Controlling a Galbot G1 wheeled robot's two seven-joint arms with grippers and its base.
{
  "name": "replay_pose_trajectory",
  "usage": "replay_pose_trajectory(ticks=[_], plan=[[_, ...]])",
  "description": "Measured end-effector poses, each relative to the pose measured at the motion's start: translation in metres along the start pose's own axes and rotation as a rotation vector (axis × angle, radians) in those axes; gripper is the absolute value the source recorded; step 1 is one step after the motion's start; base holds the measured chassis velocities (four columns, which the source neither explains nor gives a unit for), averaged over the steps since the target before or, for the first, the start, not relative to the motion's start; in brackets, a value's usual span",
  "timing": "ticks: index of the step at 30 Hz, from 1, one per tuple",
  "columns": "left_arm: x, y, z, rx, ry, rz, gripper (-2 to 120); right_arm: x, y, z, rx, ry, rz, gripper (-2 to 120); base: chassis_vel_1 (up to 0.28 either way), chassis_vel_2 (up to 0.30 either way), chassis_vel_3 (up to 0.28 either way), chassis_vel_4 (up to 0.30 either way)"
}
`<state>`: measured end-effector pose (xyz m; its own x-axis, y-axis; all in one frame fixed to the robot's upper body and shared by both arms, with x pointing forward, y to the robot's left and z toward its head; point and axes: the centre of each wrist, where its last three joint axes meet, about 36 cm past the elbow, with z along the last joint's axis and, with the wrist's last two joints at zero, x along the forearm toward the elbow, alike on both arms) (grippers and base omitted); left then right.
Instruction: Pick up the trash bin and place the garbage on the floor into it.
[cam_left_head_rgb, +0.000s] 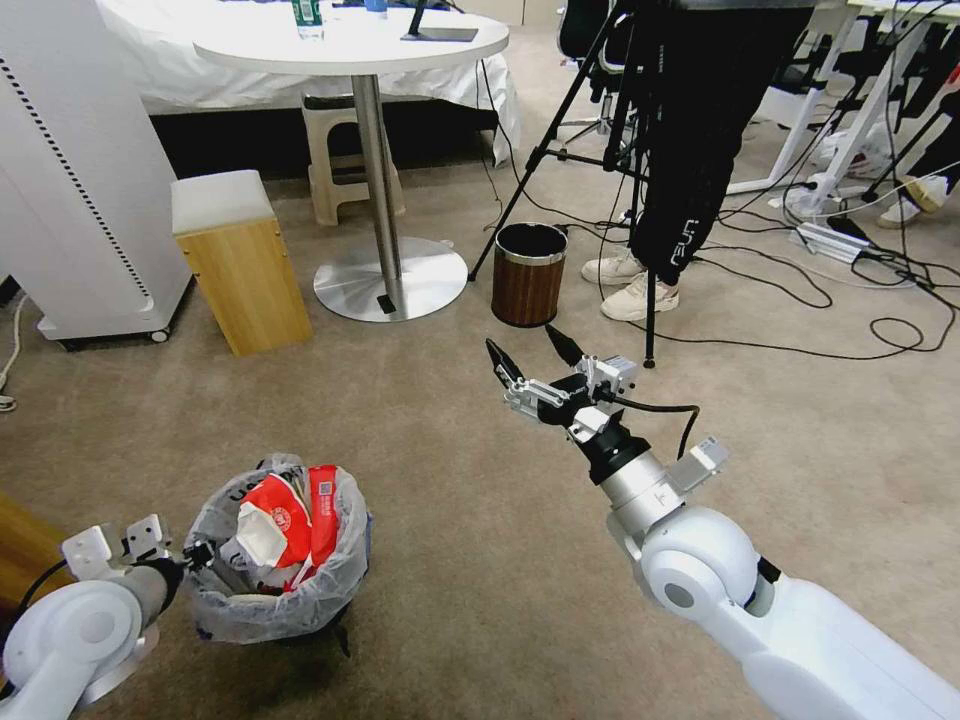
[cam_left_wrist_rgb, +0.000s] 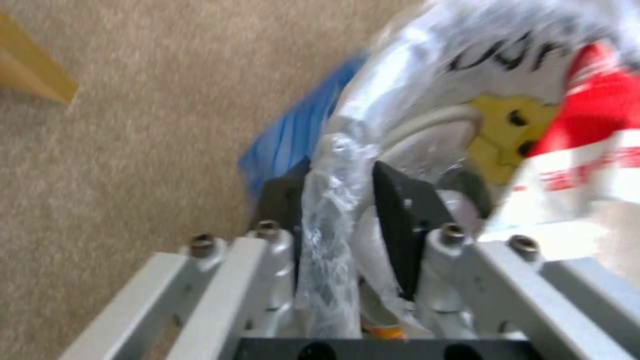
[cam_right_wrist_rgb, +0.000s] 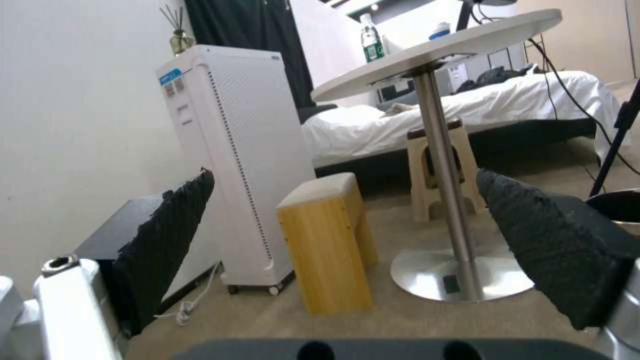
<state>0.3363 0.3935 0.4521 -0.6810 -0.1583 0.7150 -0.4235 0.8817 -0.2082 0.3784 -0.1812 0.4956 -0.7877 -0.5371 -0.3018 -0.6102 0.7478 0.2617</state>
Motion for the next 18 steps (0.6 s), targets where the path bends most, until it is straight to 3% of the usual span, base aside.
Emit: replay_pose_trajectory(ticks=[11,14,18], plan=[[0.009,-0.004,0.000,-0.062,-0.096,0.013,70,0.000,-0.002,0.007,0.018,-0.003,0.007,100,0.000,0.000,0.000,0.000],[0.010,-0.003,-0.002,-0.110,-0.181,0.012,85,-0.001,-0.007,0.005,0.048,-0.007,0.062,100,0.000,0.000,0.000,0.000],[0.016,-0.005,-0.004,-0.156,-0.256,0.021,96,-0.003,-0.016,0.001,0.080,-0.016,0.123,100,0.000,0.000,0.000,0.000]])
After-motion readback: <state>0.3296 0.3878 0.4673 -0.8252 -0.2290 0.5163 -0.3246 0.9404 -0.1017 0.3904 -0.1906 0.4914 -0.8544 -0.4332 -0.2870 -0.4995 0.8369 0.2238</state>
